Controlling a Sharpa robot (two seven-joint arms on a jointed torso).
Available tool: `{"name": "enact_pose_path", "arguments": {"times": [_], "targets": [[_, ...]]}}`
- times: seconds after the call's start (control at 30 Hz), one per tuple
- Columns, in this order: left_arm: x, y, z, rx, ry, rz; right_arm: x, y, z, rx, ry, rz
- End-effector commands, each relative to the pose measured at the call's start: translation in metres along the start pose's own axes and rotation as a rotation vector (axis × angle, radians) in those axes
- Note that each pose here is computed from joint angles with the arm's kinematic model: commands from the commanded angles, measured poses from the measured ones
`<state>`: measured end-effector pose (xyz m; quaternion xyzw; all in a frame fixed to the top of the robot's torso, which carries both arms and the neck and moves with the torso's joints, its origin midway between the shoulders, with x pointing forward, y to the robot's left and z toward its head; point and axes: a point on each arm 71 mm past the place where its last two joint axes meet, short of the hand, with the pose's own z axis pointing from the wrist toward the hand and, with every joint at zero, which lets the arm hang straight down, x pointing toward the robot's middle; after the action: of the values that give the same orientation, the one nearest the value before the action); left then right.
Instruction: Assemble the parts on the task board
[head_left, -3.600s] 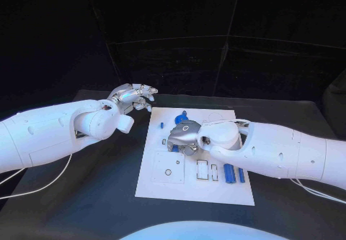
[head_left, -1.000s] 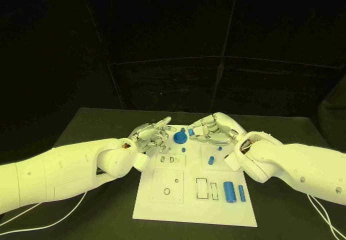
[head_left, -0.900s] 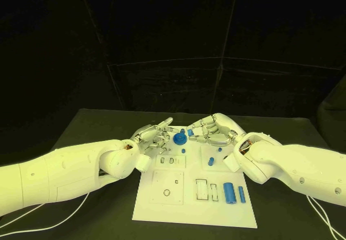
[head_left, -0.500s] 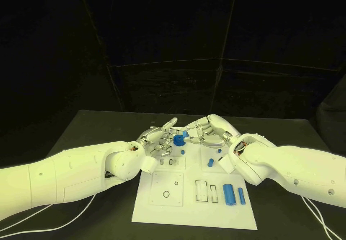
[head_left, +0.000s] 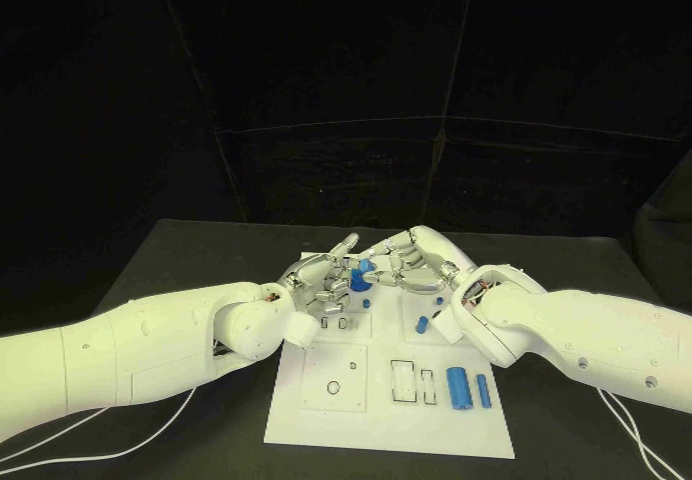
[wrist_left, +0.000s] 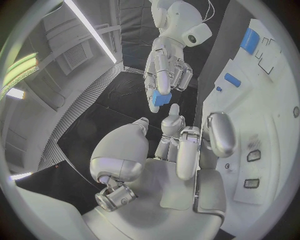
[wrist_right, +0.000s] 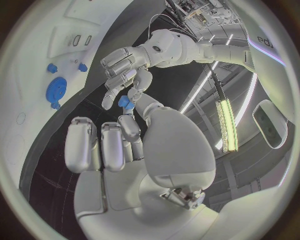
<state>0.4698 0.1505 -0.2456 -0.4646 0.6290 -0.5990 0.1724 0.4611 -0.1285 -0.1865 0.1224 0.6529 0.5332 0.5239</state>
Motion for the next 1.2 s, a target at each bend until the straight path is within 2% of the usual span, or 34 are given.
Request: {"name": "enact_pose_path", "arguments": {"times": [0.03,0.4,1.2], "targets": [[0.0042,-0.0007,0.0003,0.001,0.039,-0.017,-0.0007,0.0013,0.0023,-0.016,-0.007,-0.012],[0.0092,-0.0005,-0.0001,0.003,0.060,-0.023,0.0021,0.0002,0.0068,-0.012,0.010,-0.010],[0.0017,-0.0019,-0.0022,0.008,0.035,-0.018,0.0002,0.0001,0.0029,-0.012,0.014,-0.008]]}}
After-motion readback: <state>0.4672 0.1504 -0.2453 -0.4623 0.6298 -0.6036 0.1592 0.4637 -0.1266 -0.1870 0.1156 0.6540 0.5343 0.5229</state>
